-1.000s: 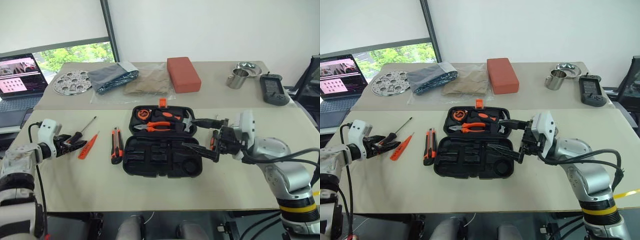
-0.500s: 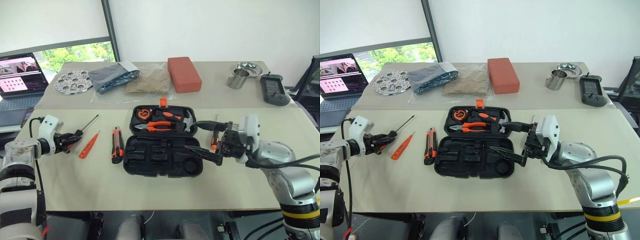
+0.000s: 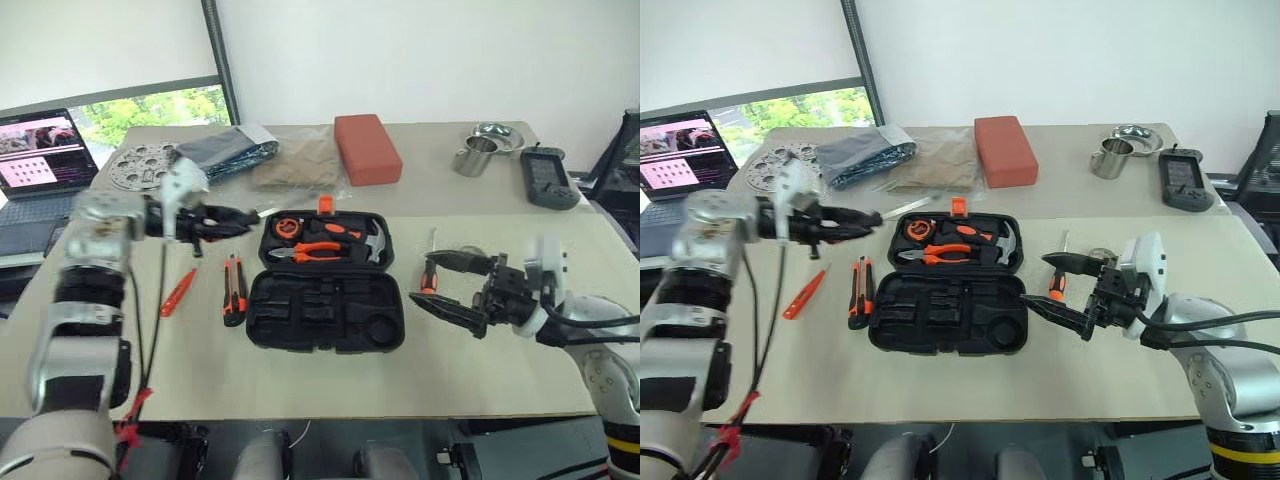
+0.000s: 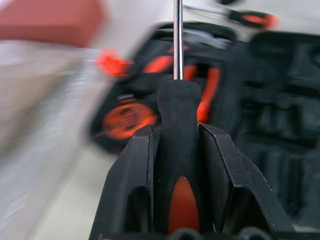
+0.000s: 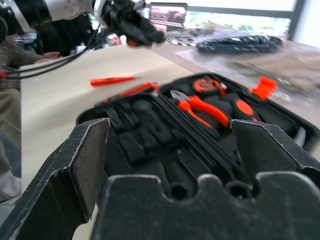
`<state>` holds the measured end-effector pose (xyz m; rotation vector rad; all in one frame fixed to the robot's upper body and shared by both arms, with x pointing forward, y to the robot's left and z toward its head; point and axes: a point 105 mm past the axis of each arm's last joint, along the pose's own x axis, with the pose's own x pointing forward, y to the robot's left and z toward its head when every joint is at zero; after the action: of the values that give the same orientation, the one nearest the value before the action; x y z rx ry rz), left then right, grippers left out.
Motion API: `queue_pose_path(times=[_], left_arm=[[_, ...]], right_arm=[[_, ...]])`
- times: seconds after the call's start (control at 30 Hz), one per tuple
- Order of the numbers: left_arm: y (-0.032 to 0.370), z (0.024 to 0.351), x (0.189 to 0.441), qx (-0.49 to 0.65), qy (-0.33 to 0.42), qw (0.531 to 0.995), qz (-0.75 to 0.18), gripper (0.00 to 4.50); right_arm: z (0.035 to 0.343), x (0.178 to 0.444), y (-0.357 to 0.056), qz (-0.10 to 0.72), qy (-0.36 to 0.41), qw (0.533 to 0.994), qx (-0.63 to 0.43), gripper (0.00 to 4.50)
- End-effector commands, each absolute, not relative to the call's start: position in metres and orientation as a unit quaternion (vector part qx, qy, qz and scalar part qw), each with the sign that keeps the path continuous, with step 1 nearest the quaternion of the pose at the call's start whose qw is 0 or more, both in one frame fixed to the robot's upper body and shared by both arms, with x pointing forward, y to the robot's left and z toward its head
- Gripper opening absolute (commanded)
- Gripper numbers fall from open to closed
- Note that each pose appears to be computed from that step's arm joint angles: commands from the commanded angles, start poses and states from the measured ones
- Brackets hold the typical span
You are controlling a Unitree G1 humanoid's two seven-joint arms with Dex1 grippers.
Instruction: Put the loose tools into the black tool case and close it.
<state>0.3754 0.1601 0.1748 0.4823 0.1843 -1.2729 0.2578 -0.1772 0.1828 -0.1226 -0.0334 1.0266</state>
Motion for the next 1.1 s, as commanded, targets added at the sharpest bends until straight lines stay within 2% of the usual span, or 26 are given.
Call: queue_pose_path(times=[0.03,0.2,0.5,1.1], left_arm=[[0.143,0.182,0.375,0.268,0.067,0.743,-0.609,0.89],[0.126,0.168,0.380,0.304,0.084,0.716,-0.622,0.89],[0.113,0.139,0.372,0.329,0.128,0.667,-0.656,0.89],[0.110,0.103,0.379,0.370,0.185,0.677,-0.608,0.89]], right_arm=[[0.200,0.252,-0.181,0.470,-0.058,0.875,-0.103,4.50],[0.201,0.244,-0.183,0.456,-0.064,0.881,-0.111,4.50],[0.203,0.241,-0.181,0.439,-0.072,0.887,-0.124,4.50],[0.204,0.242,-0.181,0.436,-0.069,0.888,-0.127,4.50]])
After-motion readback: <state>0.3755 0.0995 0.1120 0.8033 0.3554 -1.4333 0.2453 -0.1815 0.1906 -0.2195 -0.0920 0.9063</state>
